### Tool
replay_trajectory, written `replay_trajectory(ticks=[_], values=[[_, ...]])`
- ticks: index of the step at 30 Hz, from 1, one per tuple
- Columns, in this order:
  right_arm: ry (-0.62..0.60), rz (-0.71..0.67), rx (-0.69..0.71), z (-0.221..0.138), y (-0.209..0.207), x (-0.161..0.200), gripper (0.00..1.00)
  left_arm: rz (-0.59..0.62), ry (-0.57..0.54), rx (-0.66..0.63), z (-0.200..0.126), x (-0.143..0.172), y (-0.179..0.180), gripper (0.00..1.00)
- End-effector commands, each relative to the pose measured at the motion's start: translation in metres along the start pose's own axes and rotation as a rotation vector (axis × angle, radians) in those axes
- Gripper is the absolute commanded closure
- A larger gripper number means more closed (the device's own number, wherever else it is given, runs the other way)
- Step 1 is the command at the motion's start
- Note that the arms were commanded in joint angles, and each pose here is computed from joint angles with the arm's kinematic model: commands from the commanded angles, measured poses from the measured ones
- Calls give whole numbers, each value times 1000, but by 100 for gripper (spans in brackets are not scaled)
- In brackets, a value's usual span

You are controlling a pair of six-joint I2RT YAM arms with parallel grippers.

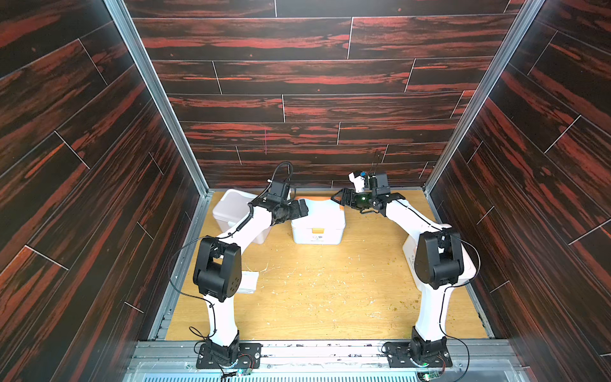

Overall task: Open first aid kits and take out gauze
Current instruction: Move the first aid kit to the center of the board.

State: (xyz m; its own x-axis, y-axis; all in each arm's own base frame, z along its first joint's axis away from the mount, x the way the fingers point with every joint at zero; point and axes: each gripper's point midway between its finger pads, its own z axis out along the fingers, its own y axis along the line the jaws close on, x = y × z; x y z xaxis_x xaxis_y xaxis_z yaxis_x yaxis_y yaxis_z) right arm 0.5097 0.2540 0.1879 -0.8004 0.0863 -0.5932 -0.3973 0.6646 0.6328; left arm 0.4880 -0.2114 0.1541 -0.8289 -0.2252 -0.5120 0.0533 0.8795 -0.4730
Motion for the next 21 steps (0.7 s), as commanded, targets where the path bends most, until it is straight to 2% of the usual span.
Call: replay_trajectory(ticks=[1, 10, 21], values=[[83, -2, -69, 11, 8, 23, 11, -17, 56, 43, 12, 16, -3, 1], [92, 33, -191, -22, 52, 70, 12, -31, 63, 117, 3, 40, -17, 2], [158, 12, -235, -73, 95, 186, 12, -20, 80, 219, -13, 84, -53, 2]])
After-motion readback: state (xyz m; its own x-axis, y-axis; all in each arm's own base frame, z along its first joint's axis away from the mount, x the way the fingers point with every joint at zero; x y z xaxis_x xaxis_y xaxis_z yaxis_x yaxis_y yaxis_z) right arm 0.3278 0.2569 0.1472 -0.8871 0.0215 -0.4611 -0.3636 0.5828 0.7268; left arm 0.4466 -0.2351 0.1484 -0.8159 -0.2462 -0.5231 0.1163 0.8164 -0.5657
